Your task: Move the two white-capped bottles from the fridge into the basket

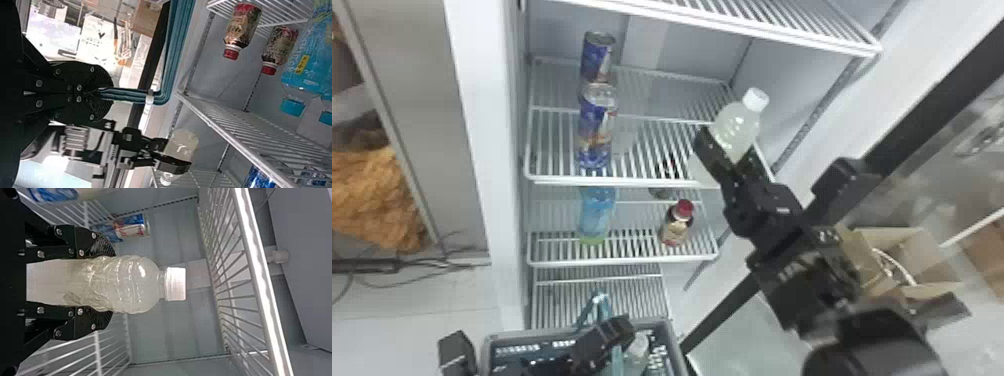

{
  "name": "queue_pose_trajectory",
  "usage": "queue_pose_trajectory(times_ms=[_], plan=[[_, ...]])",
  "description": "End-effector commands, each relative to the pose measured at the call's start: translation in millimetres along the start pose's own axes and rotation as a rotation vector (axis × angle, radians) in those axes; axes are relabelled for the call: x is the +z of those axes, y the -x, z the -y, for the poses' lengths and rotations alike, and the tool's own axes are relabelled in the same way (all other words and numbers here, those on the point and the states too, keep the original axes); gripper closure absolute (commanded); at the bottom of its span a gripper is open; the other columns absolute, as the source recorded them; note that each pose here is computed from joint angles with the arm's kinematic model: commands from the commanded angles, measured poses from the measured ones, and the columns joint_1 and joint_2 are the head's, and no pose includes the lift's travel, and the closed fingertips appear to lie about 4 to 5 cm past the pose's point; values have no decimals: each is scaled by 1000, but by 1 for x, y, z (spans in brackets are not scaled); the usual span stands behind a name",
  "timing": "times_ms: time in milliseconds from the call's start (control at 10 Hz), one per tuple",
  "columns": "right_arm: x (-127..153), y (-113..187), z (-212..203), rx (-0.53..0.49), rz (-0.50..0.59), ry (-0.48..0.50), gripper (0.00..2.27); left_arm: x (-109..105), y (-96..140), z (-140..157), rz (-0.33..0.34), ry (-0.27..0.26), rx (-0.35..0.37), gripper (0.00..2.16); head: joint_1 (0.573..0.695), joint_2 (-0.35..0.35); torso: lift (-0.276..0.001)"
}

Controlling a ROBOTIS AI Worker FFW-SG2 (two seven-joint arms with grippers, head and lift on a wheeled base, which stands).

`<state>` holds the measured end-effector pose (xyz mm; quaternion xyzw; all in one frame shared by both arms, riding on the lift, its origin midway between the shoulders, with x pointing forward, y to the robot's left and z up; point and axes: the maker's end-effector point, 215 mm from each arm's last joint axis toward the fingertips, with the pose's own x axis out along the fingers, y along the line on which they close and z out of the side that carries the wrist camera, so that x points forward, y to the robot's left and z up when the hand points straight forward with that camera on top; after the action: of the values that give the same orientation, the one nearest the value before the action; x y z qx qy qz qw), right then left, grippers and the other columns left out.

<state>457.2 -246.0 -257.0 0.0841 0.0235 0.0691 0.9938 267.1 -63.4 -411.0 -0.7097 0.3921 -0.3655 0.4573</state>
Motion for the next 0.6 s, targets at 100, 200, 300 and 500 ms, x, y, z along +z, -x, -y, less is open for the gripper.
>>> queue_pose_trajectory(times_ms=[100,200,300,500], plan=[[-33,35,-12,34,-128,-34,911,1,0,1,1,-2,-1,1159,695,-350,0],[-41,46,-17,47,-169,-37,911,2,1,1,3,-4,1,1161,695,-350,0],[-51,62,-22,56,-225,-38,911,1,1,1,0,-3,1,1159,695,-350,0],[-93,89,-33,91,-379,-75,911,2,3,-1,7,-1,4,1161,695,-350,0]])
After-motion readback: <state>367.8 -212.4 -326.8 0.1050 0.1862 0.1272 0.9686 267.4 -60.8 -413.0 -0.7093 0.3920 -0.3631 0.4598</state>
